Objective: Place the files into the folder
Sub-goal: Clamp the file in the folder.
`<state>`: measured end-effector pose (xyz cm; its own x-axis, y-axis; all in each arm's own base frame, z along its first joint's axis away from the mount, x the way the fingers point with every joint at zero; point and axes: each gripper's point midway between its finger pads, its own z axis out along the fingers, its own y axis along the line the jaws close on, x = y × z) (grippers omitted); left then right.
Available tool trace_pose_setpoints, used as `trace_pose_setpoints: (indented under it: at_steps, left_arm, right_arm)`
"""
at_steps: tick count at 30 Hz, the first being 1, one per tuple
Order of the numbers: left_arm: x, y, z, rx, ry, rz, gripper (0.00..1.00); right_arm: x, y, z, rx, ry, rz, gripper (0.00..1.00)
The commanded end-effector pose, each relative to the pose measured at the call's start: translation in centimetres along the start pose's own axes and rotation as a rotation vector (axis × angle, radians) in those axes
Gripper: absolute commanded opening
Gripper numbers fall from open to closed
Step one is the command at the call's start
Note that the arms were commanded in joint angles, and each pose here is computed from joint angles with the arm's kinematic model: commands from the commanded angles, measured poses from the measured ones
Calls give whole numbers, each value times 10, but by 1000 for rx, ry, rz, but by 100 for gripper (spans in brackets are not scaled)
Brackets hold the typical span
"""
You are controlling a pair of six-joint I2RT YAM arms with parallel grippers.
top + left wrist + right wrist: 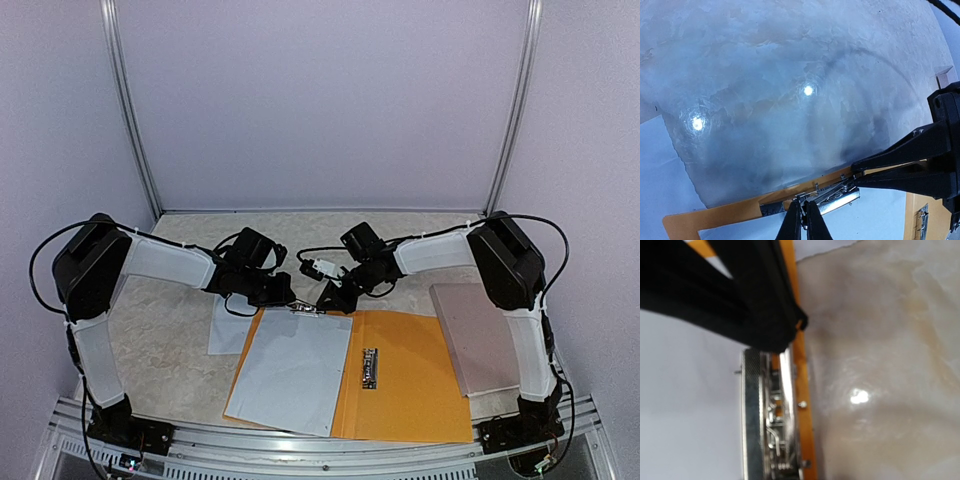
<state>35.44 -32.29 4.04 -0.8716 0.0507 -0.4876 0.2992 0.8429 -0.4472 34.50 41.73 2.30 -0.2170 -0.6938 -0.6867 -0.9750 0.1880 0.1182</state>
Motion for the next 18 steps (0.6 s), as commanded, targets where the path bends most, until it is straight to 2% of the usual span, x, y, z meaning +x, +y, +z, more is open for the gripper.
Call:
trace_pose_setpoints:
  at_steps: [1, 18]
  left_arm:
    - [37, 29, 7, -107, 123, -12, 1]
    - [79, 74, 24, -190, 248, -116, 0]
  right_arm:
    - [97, 28, 31, -75, 276, 110, 7]
    - [106, 27, 33, -71, 303, 121, 5]
